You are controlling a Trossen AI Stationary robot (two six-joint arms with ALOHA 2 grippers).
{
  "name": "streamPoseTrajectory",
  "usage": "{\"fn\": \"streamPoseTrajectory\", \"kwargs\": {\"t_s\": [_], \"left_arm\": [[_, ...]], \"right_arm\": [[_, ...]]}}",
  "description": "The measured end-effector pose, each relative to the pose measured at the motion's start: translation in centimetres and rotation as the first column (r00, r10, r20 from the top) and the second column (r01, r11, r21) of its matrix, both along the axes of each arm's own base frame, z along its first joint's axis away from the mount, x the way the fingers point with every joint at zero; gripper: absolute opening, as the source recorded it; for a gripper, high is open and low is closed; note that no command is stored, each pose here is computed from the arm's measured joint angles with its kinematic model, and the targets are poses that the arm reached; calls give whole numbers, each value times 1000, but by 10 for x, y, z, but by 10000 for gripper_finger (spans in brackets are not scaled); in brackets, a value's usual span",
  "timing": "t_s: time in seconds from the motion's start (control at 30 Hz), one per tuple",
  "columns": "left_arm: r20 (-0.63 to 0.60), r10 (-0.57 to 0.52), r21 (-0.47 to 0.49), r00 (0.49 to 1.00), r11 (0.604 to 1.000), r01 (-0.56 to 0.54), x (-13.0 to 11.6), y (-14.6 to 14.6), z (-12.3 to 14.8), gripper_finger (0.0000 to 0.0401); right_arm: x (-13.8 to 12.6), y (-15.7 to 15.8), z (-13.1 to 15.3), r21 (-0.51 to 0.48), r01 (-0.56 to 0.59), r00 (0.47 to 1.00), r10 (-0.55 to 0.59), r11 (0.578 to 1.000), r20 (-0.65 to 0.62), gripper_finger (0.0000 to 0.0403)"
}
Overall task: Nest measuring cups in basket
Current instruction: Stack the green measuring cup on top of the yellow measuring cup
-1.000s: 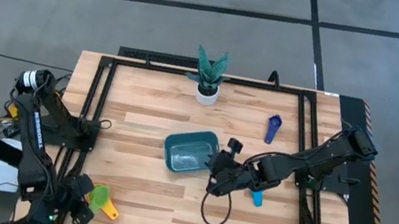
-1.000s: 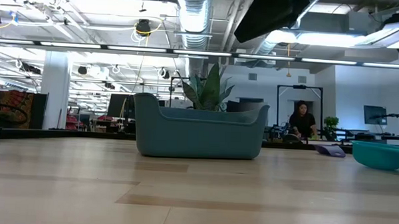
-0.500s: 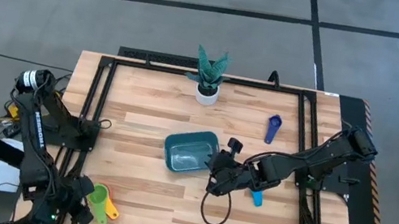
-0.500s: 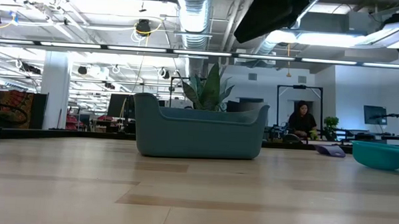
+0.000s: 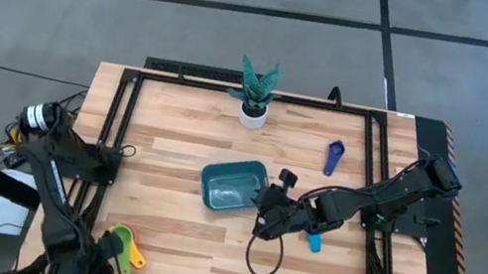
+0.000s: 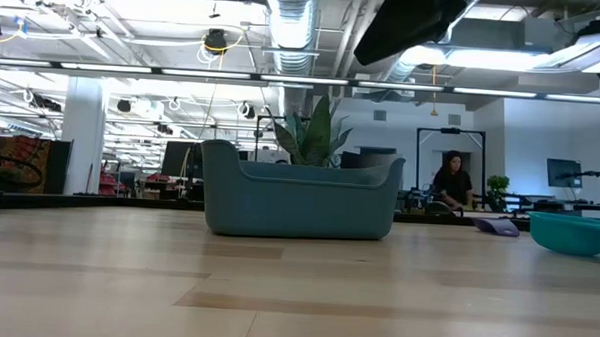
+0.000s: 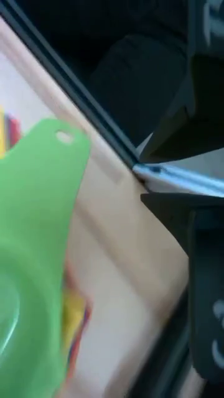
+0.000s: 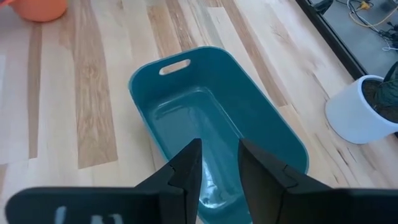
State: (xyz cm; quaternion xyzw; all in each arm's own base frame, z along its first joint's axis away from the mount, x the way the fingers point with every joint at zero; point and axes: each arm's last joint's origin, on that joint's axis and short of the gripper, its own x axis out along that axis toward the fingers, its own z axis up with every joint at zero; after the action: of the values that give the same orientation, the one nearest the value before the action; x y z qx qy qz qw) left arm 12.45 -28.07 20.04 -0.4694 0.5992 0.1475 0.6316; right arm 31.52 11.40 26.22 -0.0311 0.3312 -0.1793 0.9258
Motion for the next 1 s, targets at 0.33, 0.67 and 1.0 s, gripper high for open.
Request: {"fn": "streamPoseTrajectory", "kwargs": {"t_s": [0.33,0.67,1.0], "left_arm": [[44,18,49,999,999,-20,5,-5,-9,28],[147,39,133,988,989,-58,20,4,-8,3],[219,-33,187,975,982,-9,44,11,4,0]], "right_arm": [[0,0,0,-4,2,1000,-2,1000,-4,122],[-1,0,0,-6,2,1000,-2,1000,-7,122],[-1,-1,-1,-9,2,1000,-2,1000,-15,120]]}}
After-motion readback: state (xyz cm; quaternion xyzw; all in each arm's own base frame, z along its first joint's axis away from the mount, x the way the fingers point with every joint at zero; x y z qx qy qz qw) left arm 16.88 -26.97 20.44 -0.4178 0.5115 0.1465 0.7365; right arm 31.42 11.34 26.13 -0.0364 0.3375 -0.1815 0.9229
